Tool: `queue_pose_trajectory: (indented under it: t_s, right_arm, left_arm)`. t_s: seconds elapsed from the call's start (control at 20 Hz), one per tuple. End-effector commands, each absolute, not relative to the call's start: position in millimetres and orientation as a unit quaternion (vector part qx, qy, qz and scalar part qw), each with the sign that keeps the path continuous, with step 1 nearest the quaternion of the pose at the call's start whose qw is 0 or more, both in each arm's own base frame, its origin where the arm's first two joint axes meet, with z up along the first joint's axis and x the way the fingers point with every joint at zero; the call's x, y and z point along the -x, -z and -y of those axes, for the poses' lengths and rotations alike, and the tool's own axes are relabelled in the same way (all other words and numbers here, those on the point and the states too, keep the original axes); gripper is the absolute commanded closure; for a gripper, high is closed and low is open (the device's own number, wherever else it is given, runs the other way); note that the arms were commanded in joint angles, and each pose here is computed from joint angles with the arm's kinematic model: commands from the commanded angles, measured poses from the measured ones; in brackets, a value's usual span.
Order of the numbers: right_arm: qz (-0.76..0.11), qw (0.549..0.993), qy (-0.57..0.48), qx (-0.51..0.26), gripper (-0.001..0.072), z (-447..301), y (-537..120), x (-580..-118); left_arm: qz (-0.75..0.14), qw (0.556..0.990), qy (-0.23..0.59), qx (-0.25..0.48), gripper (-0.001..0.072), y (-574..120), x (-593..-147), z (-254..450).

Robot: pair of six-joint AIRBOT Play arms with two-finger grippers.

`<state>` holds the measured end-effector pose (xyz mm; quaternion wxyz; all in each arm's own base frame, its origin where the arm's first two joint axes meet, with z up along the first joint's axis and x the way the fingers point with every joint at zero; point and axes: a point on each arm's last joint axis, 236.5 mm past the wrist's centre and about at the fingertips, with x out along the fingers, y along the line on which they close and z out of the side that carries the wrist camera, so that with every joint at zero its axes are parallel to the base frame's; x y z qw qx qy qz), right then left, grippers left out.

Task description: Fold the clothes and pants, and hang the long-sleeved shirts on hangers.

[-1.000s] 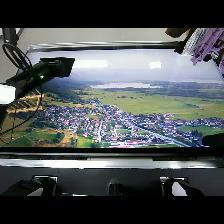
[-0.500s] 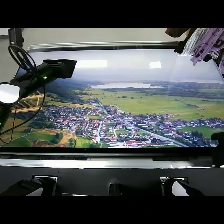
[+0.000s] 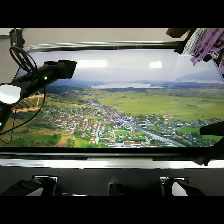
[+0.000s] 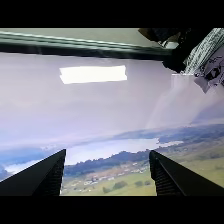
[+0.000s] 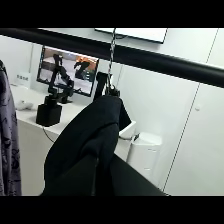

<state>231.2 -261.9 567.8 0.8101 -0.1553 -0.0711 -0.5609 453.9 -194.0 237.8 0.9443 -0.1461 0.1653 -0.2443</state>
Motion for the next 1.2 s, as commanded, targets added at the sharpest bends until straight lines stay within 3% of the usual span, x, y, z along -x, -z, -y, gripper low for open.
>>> queue_pose_trajectory:
  t_s: [0.0,0.4,0.7,1.0,1.05,1.15]
  right_arm:
    - [0.080,0.786,0.582,0.190,0.0682,260,-583,-218]
    - [0.098,0.732,0.651,0.173,0.0682,294,-588,-164]
    - [0.069,0.733,0.669,0.098,0.0681,320,-554,-152]
    - [0.016,0.762,0.646,0.036,0.0676,320,-517,-163]
    - [0.022,0.766,0.642,0.032,0.0611,316,-520,-160]
    - [0.041,0.765,0.642,0.031,0.0266,304,-532,-144]
  left_arm:
    - [-0.166,0.944,0.244,0.147,0.0101,-238,-454,194]
    - [-0.166,0.944,0.244,0.147,0.0101,-237,-454,194]
    - [-0.166,0.944,0.243,0.148,0.0100,-238,-454,194]
    - [-0.165,0.944,0.244,0.149,0.0101,-238,-454,194]
    - [-0.165,0.944,0.244,0.149,0.0101,-239,-453,193]
    - [-0.161,0.945,0.244,0.149,0.0100,-242,-452,193]
